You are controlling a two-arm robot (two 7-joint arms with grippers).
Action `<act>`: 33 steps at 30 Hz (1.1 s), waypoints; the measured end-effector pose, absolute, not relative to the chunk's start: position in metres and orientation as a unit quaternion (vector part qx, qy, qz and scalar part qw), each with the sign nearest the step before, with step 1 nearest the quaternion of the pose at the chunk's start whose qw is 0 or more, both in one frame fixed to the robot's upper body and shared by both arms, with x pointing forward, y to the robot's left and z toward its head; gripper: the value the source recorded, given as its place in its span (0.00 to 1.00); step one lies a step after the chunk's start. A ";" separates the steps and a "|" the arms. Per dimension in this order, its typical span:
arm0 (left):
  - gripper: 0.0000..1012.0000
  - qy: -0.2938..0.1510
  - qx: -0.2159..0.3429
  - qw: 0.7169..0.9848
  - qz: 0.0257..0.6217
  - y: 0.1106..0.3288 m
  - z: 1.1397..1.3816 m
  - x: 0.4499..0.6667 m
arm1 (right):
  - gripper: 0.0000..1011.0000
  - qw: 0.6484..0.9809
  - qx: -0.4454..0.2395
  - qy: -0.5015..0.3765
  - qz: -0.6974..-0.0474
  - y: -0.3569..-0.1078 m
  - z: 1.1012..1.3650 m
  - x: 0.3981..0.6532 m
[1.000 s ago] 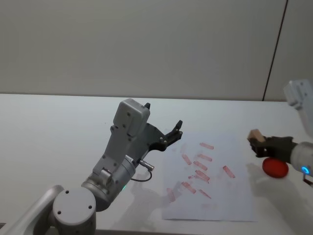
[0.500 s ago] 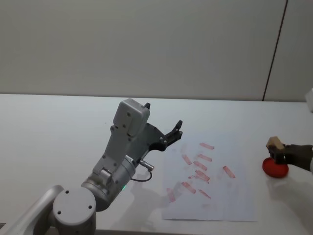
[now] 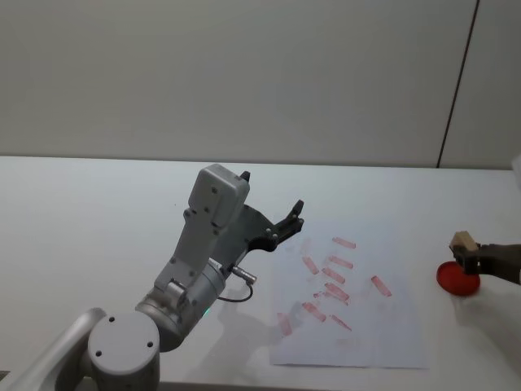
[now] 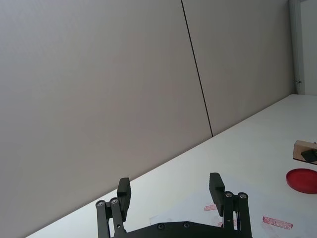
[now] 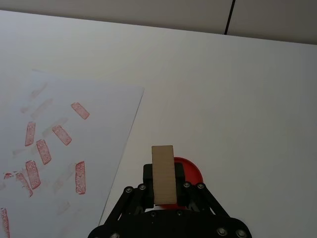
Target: Use the one hand to pick up the stamp and affix it onto the A4 paper.
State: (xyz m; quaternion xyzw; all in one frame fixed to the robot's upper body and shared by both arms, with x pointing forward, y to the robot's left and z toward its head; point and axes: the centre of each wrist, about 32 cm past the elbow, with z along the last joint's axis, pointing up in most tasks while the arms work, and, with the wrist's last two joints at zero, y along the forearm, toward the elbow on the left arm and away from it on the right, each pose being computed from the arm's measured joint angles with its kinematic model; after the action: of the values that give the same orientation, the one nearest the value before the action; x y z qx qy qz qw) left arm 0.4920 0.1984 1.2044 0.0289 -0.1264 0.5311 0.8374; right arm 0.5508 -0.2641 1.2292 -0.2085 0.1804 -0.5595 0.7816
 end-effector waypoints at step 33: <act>0.99 -0.126 0.029 0.837 0.531 0.198 1.204 0.492 | 0.22 0.771 -0.240 0.187 -0.559 -0.268 1.209 0.564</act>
State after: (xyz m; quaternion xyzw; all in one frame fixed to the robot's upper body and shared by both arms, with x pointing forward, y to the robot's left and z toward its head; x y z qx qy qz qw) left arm 0.4920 0.1984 1.2044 0.0289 -0.1264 0.5310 0.8374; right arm 0.5638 -0.2679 1.2088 -0.2404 0.1869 -0.5588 0.7714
